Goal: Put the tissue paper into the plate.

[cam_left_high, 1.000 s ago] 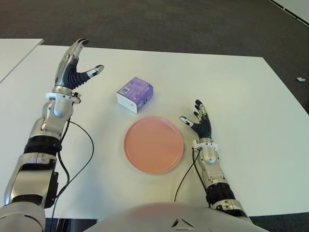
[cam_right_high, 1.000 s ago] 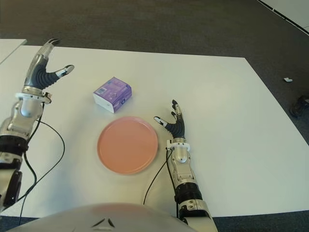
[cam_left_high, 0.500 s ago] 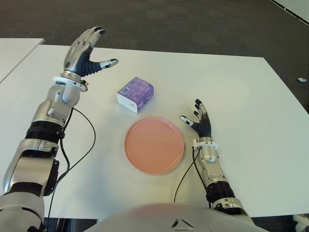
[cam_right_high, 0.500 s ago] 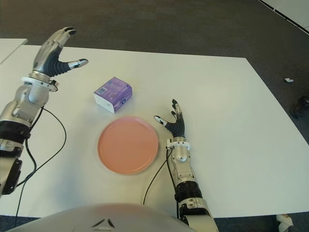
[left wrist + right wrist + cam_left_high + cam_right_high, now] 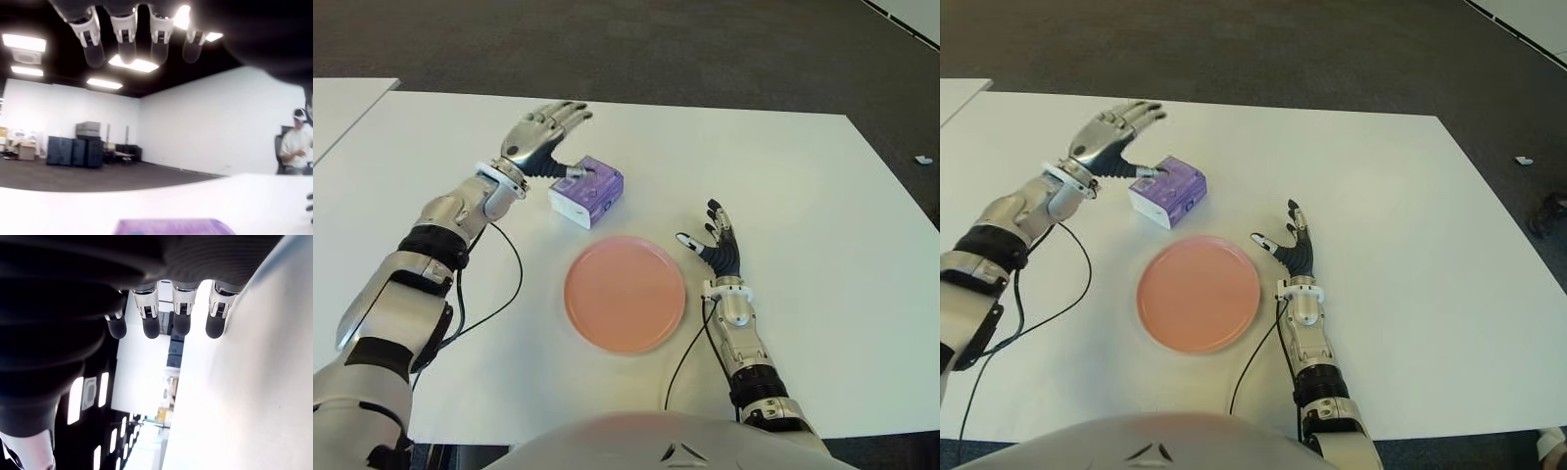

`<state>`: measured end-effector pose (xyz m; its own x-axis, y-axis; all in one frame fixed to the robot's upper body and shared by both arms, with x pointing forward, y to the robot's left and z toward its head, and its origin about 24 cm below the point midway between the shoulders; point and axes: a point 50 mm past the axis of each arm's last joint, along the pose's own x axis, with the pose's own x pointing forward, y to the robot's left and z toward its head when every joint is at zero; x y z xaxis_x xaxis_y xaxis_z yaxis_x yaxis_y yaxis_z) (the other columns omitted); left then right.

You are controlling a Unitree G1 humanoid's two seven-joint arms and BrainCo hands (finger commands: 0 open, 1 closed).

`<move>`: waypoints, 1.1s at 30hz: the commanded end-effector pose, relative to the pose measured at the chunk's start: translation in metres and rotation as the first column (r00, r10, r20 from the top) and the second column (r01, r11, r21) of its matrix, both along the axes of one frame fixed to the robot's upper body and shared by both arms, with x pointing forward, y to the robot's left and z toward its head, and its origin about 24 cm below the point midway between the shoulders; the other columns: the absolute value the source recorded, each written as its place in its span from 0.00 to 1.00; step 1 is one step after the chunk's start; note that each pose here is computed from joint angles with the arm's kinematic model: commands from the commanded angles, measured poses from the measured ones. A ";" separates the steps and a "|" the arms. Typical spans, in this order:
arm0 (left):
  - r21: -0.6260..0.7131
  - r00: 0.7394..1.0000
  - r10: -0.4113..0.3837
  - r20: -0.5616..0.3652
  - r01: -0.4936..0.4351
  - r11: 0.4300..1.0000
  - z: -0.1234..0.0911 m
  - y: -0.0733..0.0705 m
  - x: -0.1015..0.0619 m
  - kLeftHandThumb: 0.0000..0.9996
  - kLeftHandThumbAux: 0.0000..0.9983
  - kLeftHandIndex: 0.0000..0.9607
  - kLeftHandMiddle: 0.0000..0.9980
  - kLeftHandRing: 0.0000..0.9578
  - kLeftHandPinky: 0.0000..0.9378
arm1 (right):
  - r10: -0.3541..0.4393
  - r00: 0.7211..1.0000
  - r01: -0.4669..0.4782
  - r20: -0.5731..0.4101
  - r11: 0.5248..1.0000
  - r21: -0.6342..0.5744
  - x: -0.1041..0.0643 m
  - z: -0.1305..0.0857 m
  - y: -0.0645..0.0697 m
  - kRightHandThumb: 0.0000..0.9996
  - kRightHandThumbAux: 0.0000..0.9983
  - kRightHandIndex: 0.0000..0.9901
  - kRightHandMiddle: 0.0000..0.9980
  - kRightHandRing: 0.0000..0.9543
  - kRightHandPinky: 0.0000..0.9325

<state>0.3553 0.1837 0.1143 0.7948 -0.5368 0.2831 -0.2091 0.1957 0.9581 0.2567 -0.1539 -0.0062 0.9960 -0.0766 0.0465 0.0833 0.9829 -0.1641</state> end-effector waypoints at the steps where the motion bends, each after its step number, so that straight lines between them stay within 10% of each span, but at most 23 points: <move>1: 0.083 0.998 -0.057 -0.008 0.057 0.995 -0.006 -0.004 0.000 0.21 0.29 0.00 0.00 0.00 0.00 | -0.019 0.982 0.019 -0.190 1.000 0.001 -0.023 -0.036 -0.001 0.01 0.71 0.00 0.00 0.00 0.00; 33: 0.408 0.985 -0.114 -0.130 0.158 0.899 -0.018 -0.016 0.009 0.22 0.23 0.00 0.00 0.00 0.00 | -0.032 0.981 0.032 -0.191 0.999 -0.001 -0.024 -0.038 -0.001 0.01 0.71 0.00 0.00 0.00 0.00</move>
<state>0.3642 0.1668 0.1017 0.7179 -0.6960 -0.0150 -0.1232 -0.1482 0.9812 0.2572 -0.1534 -0.0065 0.9946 -0.0923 0.0478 0.0990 0.9811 -0.1664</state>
